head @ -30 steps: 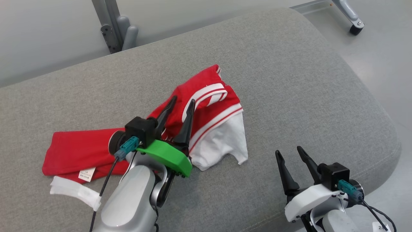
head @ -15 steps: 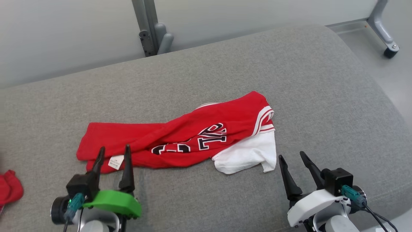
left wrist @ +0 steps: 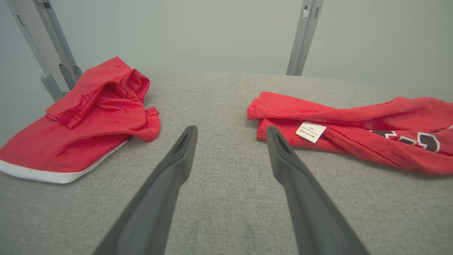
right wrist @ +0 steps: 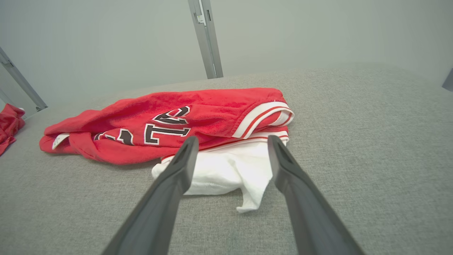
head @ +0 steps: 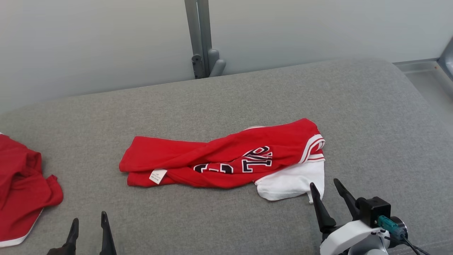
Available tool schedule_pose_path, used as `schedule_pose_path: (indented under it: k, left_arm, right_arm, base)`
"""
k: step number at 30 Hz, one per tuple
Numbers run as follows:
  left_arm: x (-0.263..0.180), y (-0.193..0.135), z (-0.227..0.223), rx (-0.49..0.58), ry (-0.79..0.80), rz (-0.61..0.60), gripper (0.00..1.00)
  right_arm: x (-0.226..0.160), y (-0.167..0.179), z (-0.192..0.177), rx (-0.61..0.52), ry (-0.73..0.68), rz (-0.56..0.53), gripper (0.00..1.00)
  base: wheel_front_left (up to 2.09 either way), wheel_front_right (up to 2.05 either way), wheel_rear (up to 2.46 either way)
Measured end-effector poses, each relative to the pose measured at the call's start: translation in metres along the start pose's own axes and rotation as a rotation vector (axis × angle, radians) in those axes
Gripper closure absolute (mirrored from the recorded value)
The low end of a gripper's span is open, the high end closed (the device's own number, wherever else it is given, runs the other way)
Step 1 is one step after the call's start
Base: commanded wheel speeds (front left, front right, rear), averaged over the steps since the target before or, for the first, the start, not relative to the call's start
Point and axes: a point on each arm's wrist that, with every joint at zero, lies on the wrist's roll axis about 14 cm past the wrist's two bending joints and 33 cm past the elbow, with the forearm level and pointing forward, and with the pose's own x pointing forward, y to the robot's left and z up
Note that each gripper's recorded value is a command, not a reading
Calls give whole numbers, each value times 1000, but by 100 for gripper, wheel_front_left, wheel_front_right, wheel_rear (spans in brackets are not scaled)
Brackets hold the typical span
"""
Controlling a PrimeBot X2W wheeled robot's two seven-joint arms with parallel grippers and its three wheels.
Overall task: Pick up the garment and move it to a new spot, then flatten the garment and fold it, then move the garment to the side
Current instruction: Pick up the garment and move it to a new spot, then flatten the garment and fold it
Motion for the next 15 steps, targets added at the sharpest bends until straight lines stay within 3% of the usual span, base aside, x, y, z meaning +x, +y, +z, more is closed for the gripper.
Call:
schedule_pose_path:
  k: [7,15]
  left_arm:
    - [-16,10,-2,-19,0,35,0]
    - [-17,0,-14,-46,38,9,0]
  right_arm:
    - [0,8,-1,-7,2,26,0]
    - [7,13,-12,-7,41,48,0]
  base:
    - [0,0,0]
    - [0,0,0]
